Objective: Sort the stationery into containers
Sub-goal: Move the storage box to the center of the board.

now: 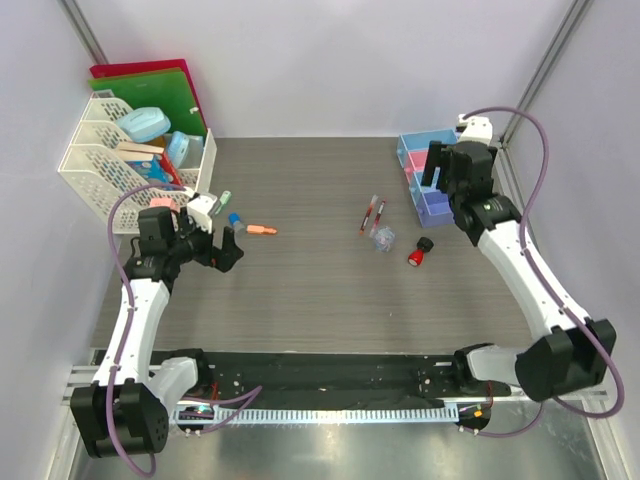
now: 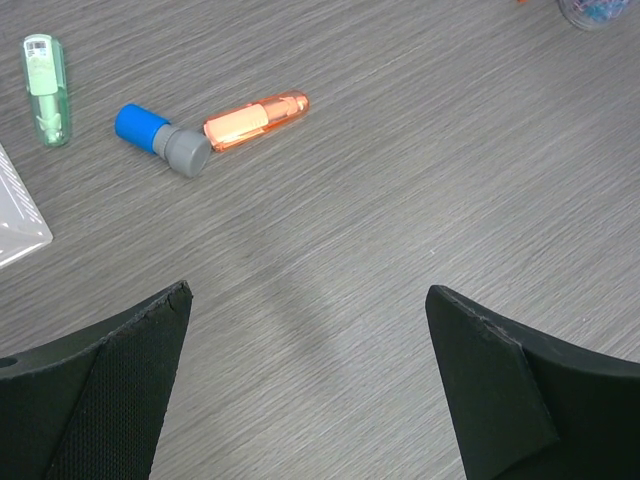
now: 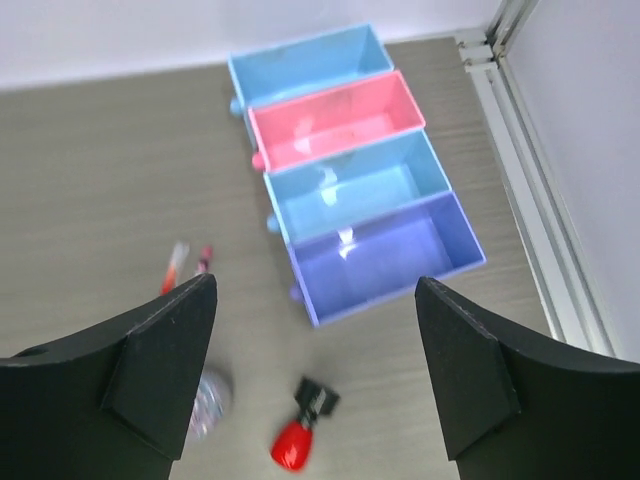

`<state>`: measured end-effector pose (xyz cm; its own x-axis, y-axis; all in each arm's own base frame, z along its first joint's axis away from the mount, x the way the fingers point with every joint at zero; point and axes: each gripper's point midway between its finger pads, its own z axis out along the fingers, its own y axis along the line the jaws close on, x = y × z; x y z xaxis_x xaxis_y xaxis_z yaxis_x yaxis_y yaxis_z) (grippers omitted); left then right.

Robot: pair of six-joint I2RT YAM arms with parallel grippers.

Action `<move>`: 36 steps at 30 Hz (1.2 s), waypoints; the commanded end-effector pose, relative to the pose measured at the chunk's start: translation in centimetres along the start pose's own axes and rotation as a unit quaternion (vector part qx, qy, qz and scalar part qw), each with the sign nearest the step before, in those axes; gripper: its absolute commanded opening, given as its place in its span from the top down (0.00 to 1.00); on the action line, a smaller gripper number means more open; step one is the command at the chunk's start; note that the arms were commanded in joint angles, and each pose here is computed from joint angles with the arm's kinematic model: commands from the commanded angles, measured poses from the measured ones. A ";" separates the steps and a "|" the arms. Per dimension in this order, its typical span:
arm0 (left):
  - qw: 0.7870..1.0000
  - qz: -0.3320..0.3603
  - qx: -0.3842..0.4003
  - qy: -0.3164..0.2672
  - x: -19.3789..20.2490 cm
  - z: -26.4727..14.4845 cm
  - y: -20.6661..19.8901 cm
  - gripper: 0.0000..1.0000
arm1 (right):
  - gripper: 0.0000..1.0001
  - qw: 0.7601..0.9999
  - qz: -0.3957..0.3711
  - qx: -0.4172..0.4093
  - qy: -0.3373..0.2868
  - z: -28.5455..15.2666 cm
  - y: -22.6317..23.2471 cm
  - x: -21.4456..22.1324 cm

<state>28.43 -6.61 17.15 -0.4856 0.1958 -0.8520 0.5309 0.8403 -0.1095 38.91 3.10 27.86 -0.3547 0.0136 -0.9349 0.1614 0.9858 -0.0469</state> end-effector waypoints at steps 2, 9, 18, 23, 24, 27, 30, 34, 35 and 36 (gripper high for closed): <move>0.999 0.032 0.012 -0.001 -0.7 -0.7 -0.3 0.00 | 0.18 0.989 0.130 0.053 -0.037 5.0 -0.4 -3.5; 0.999 0.046 0.010 0.009 0.6 -0.5 -0.1 0.00 | 0.29 0.986 0.150 0.067 0.015 13.7 1.9 -1.2; 0.998 0.055 0.006 0.019 1.0 -0.1 0.4 0.00 | 0.43 0.973 0.201 0.100 0.053 20.2 0.5 0.9; 0.998 0.065 -0.002 0.026 1.1 -0.2 0.8 0.00 | 0.42 0.968 0.215 0.111 0.064 21.7 -0.4 2.3; 0.997 0.067 -0.001 0.026 1.1 -0.2 0.8 0.00 | 0.42 0.968 0.215 0.111 0.066 22.1 -0.5 2.4; 0.997 0.070 -0.003 0.030 1.2 -0.5 0.7 0.00 | 0.42 0.967 0.214 0.116 0.081 23.0 -0.4 3.9; 0.997 0.074 -0.005 0.030 1.2 -0.7 0.7 0.00 | 0.42 0.965 0.217 0.111 0.095 23.6 0.1 5.1; 0.996 0.080 -0.009 0.032 1.3 -0.9 0.7 0.00 | 0.42 0.963 0.215 0.114 0.112 24.3 0.2 7.0; 0.996 0.081 -0.011 0.031 1.2 -1.0 0.7 0.00 | 0.42 0.963 0.212 0.117 0.117 24.5 0.2 7.6; 0.996 0.082 -0.012 0.033 1.4 -1.1 0.8 0.00 | 0.42 0.963 0.212 0.117 0.121 24.6 0.2 8.0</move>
<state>27.49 -5.61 15.55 -0.4677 0.3432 -0.8146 0.5919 0.8060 -0.0002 57.93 -1.10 10.77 -0.4451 0.4527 -0.7726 0.5313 0.8280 0.1791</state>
